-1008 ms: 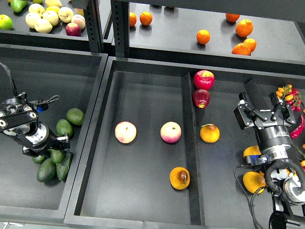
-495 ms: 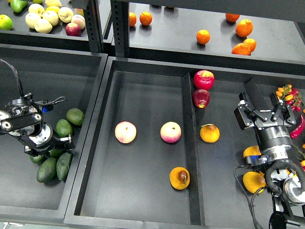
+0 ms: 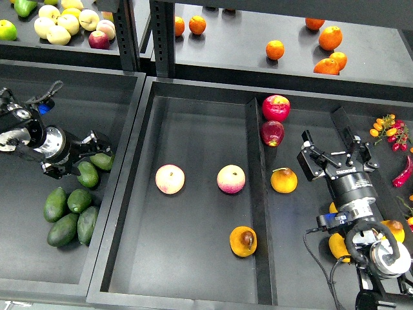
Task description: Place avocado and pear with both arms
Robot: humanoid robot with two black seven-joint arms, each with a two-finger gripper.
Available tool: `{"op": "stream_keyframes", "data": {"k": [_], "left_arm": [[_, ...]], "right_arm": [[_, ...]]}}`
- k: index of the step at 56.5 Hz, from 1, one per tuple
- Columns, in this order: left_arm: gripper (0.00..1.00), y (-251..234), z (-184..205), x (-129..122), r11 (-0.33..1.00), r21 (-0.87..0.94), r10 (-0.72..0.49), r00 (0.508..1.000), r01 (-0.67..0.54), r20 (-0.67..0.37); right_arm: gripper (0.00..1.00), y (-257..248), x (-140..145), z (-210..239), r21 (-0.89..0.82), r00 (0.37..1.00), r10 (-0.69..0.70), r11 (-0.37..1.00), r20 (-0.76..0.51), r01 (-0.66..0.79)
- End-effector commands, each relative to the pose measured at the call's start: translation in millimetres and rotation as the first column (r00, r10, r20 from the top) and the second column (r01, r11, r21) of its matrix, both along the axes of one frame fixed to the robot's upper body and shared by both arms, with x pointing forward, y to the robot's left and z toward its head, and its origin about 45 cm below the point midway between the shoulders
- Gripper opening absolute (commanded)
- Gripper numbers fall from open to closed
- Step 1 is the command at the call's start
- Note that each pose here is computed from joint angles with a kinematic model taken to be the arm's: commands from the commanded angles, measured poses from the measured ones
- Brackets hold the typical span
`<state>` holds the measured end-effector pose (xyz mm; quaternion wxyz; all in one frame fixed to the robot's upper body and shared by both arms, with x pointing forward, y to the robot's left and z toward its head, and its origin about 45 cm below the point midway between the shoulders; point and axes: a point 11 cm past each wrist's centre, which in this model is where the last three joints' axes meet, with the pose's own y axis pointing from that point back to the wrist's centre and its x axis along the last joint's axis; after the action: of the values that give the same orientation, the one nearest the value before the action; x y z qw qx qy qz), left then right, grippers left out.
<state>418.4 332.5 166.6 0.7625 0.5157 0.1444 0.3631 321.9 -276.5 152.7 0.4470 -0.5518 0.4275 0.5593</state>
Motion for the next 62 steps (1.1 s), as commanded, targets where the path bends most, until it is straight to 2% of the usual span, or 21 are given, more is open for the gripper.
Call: {"op": "stream_keyframes", "data": {"k": [1,11,17,22,29,38,47,52,62], "left_arm": [[0.98,10,19,8,0.99,-0.107,0.093,0.995,-0.089,0.034],[0.98,19,47,14,0.941,-0.286,0.204,0.977,-0.179,0.06],[0.98,20,55,13,0.866,-0.436,0.289,0.957,-0.247,0.031],[0.98,22,60,12,0.727,-0.608,0.383,0.923,-0.319,-0.028],[0.98,31,66,10,0.621,-0.7,0.446,0.893,-0.352,-0.054],[0.98,42,78,7,0.349,-0.859,0.527,0.836,-0.375,-0.151],[0.98,50,76,-6,0.155,-0.911,0.549,0.8,-0.383,-0.243],[0.98,61,69,-16,0.065,-0.919,0.568,0.771,-0.39,-0.287],[0.98,77,42,-51,-0.169,-0.904,0.583,0.699,-0.393,-0.413]], "right_arm": [[1.0,11,2,1,-0.003,0.999,0.034,0.999,0.0,-0.034],[1.0,29,6,3,-0.065,0.995,0.097,0.993,0.013,-0.096],[1.0,40,9,4,-0.112,0.991,0.135,0.985,0.02,-0.132],[1.0,50,16,5,-0.152,0.985,0.17,0.974,0.017,-0.165],[1.0,52,20,6,-0.161,0.984,0.176,0.972,0.015,-0.172],[1.0,66,26,13,-0.173,0.974,0.223,0.961,0.03,-0.214],[1.0,106,12,3,-0.183,0.929,0.371,0.913,-0.004,-0.366],[1.0,102,5,-3,-0.243,0.896,0.442,0.865,-0.042,-0.439],[1.0,94,-9,-8,-0.287,0.826,0.554,0.778,-0.108,-0.559]]}}
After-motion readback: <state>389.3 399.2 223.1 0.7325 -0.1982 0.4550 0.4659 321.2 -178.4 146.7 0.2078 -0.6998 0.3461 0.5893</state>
